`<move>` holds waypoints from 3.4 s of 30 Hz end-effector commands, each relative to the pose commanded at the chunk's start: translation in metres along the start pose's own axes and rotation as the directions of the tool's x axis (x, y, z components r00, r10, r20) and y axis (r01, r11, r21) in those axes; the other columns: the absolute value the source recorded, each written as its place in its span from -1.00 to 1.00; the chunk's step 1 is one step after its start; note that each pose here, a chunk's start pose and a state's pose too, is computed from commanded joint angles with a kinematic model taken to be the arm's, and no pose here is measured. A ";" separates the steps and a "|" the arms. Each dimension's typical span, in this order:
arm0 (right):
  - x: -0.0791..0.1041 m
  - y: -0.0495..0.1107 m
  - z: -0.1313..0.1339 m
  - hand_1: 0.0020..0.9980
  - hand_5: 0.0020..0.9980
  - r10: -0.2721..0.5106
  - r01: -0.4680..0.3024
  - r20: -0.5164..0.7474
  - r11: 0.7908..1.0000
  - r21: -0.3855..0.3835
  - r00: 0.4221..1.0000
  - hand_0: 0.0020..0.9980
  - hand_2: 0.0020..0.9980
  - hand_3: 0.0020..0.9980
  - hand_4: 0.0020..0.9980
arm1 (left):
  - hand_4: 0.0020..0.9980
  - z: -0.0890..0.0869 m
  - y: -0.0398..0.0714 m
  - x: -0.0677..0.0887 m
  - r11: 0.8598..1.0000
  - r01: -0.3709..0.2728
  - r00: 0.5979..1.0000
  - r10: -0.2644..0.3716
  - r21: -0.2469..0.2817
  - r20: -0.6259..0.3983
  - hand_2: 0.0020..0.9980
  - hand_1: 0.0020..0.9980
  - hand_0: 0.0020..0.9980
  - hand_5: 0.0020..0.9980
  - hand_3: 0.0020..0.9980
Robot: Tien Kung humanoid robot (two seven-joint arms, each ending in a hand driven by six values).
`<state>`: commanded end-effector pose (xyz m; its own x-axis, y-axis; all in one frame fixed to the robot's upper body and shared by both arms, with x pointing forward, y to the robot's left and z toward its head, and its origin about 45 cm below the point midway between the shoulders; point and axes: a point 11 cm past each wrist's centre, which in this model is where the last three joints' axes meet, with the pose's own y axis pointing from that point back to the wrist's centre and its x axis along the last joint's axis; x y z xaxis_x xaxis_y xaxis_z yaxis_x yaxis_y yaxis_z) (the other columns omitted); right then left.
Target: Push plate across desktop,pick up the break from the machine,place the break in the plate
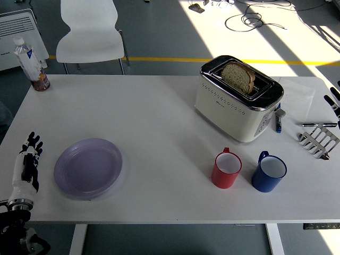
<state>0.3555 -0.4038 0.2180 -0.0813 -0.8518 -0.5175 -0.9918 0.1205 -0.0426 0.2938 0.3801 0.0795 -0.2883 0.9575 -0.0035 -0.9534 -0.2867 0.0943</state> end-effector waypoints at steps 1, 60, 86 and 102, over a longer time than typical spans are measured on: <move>-0.001 0.000 0.000 0.62 0.55 -0.001 0.001 0.000 1.000 -0.001 1.000 0.68 0.65 0.60 0.18 | 0.06 -0.001 0.000 0.000 1.000 0.003 1.000 -0.003 0.003 0.001 1.00 0.96 0.93 1.00 1.00; -0.003 -0.002 0.001 0.62 0.55 -0.006 0.006 0.010 1.000 0.003 1.000 0.67 0.65 0.60 0.17 | 0.06 -0.018 0.011 -0.041 0.984 0.163 0.987 -0.163 0.072 -0.010 1.00 0.91 0.87 1.00 0.98; -0.014 -0.009 -0.003 0.62 0.55 -0.031 0.031 0.014 0.999 0.015 0.999 0.68 0.65 0.60 0.17 | 0.06 -0.014 0.019 -0.088 0.953 0.296 0.952 -0.289 0.064 -0.101 0.98 0.88 0.84 1.00 0.95; -0.012 -0.007 0.003 0.62 0.55 -0.029 0.029 0.013 1.000 0.000 1.000 0.68 0.65 0.60 0.17 | 0.06 -0.023 0.032 -0.105 0.925 0.368 0.923 -0.350 0.096 -0.161 0.97 0.86 0.82 1.00 0.93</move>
<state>0.3637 -0.3930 0.2224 -0.0515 -0.8482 -0.5271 -0.9937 0.0960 -0.0574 0.2910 0.2696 0.0604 0.0536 0.9791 -0.1962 -0.9793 0.0900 0.1813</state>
